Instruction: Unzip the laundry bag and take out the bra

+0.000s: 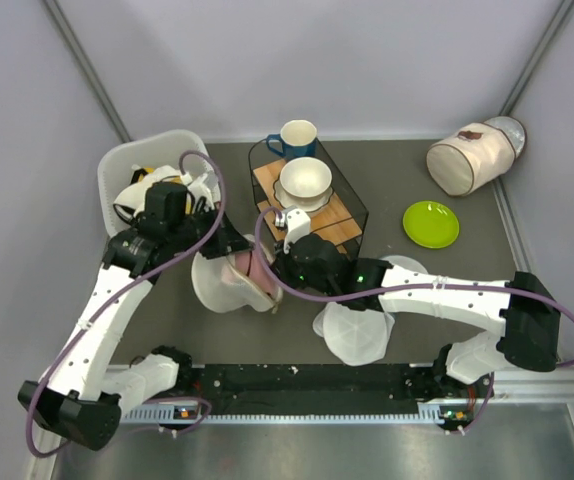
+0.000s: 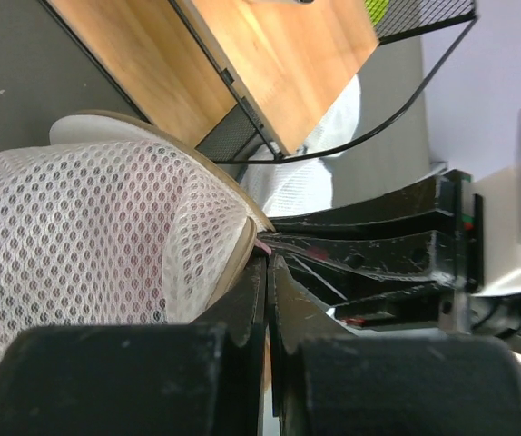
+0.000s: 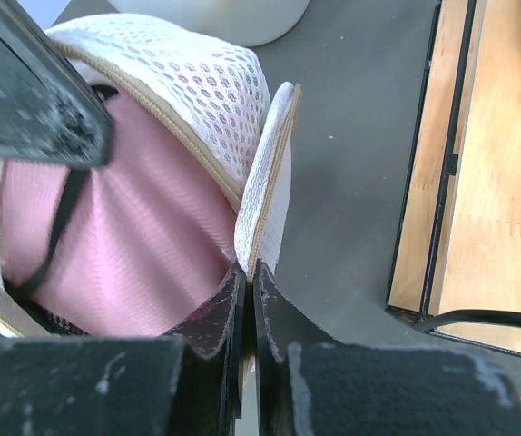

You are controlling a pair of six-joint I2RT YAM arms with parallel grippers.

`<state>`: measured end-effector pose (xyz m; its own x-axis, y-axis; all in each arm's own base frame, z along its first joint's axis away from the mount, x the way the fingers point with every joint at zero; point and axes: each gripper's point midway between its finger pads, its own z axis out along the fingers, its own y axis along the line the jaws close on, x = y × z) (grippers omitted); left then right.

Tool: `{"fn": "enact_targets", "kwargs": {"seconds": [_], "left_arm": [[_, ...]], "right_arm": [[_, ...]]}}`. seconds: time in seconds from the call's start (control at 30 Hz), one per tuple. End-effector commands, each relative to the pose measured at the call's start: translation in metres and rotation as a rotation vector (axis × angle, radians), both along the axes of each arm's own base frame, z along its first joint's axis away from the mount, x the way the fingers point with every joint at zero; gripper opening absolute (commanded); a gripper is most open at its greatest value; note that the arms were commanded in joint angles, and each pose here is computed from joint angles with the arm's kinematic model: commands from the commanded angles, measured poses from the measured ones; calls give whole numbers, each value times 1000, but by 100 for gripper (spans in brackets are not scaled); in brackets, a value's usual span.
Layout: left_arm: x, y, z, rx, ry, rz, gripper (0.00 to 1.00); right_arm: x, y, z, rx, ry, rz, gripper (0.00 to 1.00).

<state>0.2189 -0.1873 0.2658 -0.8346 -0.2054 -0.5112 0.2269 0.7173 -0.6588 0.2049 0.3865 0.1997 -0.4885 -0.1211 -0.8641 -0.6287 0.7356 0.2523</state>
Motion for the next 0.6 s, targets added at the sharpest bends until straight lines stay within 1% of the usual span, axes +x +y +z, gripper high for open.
{"fn": "enact_targets", "kwargs": {"seconds": [0.0, 0.13, 0.23, 0.3, 0.4, 0.5, 0.57], "left_arm": [[-3, 1, 53, -135, -117, -70, 0], [-4, 7, 60, -167, -130, -75, 0], [-5, 3, 61, -199, -136, -101, 0], [-6, 0, 61, -220, -145, -124, 0], [-7, 0, 48, -211, -140, -136, 0], [-13, -5, 36, -237, -102, -175, 0], [-16, -6, 34, -245, -105, -189, 0]], "right_arm": [[5, -1, 14, 46, -17, -24, 0], [8, -1, 8, 43, 1, -31, 0], [12, 0, 6, 42, 17, -23, 0], [14, 0, -7, -22, 47, -3, 0], [24, 4, 7, -41, 9, 2, 0], [30, 9, 28, -11, -3, 27, 0], [33, 8, 36, 2, -7, 34, 0]]}}
